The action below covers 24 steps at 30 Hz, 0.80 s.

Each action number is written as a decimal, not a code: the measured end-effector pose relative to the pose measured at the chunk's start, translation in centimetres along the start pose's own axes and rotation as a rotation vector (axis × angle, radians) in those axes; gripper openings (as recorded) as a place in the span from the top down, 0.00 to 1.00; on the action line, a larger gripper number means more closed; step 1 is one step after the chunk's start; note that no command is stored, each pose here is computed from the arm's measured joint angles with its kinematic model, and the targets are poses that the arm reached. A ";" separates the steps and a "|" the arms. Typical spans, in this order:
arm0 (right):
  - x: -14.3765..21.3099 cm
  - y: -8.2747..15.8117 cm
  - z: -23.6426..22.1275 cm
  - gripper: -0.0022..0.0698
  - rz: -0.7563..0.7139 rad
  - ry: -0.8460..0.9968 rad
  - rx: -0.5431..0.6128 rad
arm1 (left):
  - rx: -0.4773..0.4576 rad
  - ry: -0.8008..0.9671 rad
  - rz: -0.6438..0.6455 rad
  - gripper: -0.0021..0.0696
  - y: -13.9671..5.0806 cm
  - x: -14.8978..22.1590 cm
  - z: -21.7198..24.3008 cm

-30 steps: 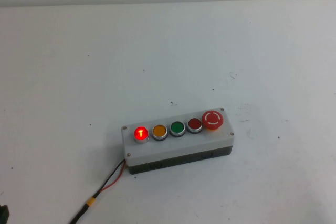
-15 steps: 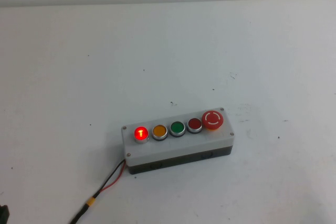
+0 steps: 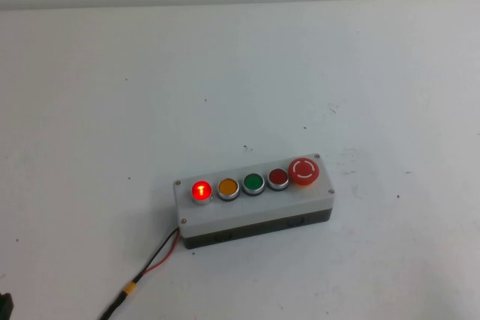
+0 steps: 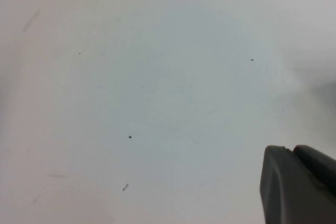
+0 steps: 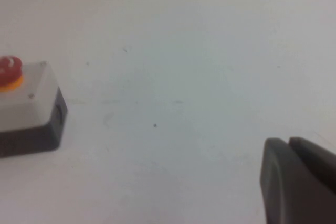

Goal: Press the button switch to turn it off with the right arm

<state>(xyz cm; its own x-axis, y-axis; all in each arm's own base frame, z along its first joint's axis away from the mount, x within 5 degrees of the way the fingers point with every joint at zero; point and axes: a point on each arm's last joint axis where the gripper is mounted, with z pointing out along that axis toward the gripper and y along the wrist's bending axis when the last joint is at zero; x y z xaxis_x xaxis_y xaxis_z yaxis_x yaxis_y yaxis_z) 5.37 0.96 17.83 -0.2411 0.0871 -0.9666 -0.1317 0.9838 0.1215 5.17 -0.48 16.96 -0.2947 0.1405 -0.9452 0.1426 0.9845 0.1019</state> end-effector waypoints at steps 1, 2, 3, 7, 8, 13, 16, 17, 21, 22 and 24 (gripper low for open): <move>-0.1 0.1 0.0 0.99 0.031 -0.014 -0.010 | 0.000 0.000 0.000 0.97 0.0 0.0 0.0; -0.3 0.2 0.0 0.99 0.067 -0.032 -0.021 | 0.000 0.000 0.000 0.97 0.0 0.0 0.0; -0.5 0.3 0.0 0.99 0.109 -0.053 -0.033 | 0.000 0.000 0.000 0.97 0.0 0.0 0.0; -1.6 0.4 -0.1 0.99 0.319 -0.164 -0.076 | 0.000 0.000 0.000 0.97 0.0 0.0 0.0; -1.9 0.4 -0.2 0.99 0.383 -0.194 -0.086 | 0.000 0.000 0.000 0.97 0.0 0.0 0.0; -2.7 0.1 -0.4 0.99 0.556 -0.287 -0.096 | 0.000 0.000 0.000 0.97 0.0 0.0 0.0; -2.4 0.3 -0.3 0.99 0.615 -0.244 -0.117 | 0.000 0.000 0.000 0.97 0.0 0.0 0.0; -2.5 0.6 -0.4 0.99 0.620 -0.209 -0.135 | 0.000 0.000 0.000 0.97 0.0 0.0 0.0; -4.6 2.1 -1.2 0.99 0.592 -0.059 -0.216 | 0.000 0.000 0.000 0.97 0.0 0.0 0.0; -5.4 2.6 -1.4 0.99 0.574 0.000 -0.229 | 0.000 0.000 0.000 0.97 0.0 0.0 0.0; -6.5 3.3 -1.4 0.99 0.524 0.137 -0.244 | 0.000 0.000 0.000 0.97 0.0 0.0 0.0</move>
<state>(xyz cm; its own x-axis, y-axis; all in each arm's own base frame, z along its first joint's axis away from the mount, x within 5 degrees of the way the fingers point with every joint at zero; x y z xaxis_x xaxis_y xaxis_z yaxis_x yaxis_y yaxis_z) 5.17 3.42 24.83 -0.4533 0.5147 -0.7277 -0.1750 0.7491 0.6389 5.17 -0.48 16.96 -0.2947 0.1405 -0.9452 0.1426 0.9845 0.1019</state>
